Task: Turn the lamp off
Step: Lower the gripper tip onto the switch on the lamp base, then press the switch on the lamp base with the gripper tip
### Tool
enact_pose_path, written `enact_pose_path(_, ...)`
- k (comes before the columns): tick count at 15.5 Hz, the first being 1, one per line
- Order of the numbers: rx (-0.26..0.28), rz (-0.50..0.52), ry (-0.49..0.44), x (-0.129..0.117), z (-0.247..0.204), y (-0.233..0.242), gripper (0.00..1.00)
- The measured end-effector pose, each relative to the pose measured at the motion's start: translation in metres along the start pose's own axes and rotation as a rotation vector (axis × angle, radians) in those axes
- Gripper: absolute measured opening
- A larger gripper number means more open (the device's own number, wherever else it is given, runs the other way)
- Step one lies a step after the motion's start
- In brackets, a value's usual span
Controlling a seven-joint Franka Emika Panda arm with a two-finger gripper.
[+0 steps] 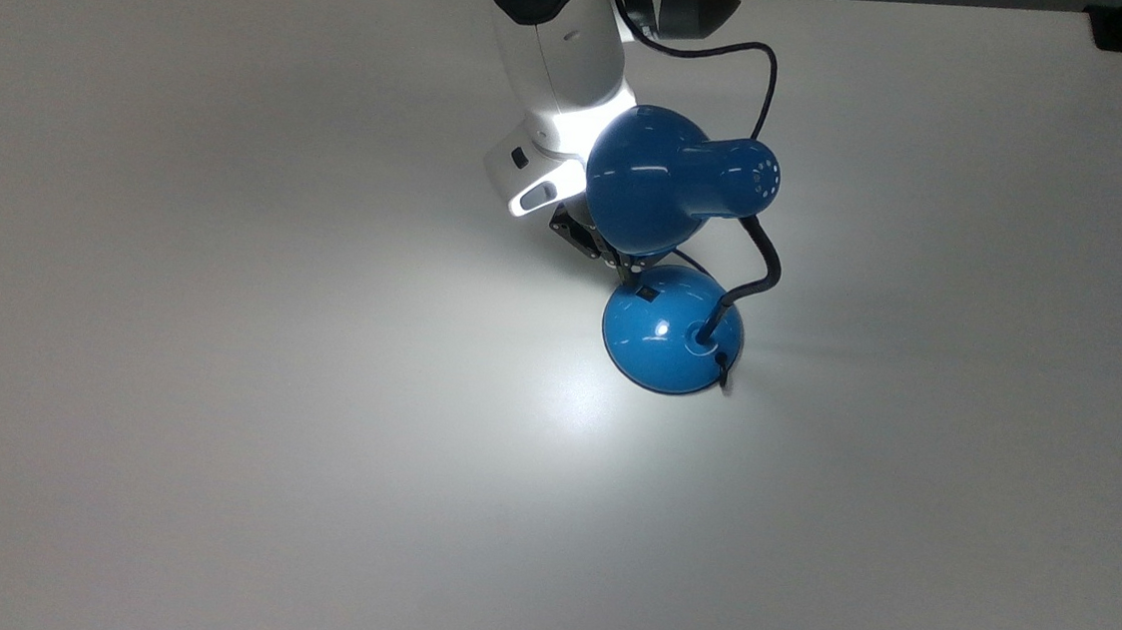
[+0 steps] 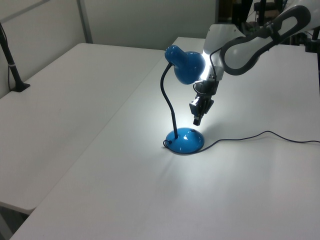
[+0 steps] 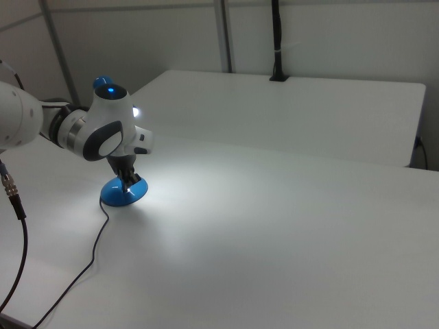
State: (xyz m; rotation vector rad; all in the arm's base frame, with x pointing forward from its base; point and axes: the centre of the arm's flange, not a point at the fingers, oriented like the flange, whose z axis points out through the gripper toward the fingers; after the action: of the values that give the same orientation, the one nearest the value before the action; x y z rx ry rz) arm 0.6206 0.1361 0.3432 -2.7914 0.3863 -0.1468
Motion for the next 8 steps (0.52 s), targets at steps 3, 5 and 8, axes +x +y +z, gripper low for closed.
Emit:
enact_pose_path(3,0.005,-0.001,0.012,0.000,0.004,-0.002,0.01)
enact_pose_path(5,0.009,-0.001,0.022,0.001,0.008,-0.003,0.01)
enact_pose_path(8,0.015,0.002,0.028,0.000,0.011,-0.005,0.01)
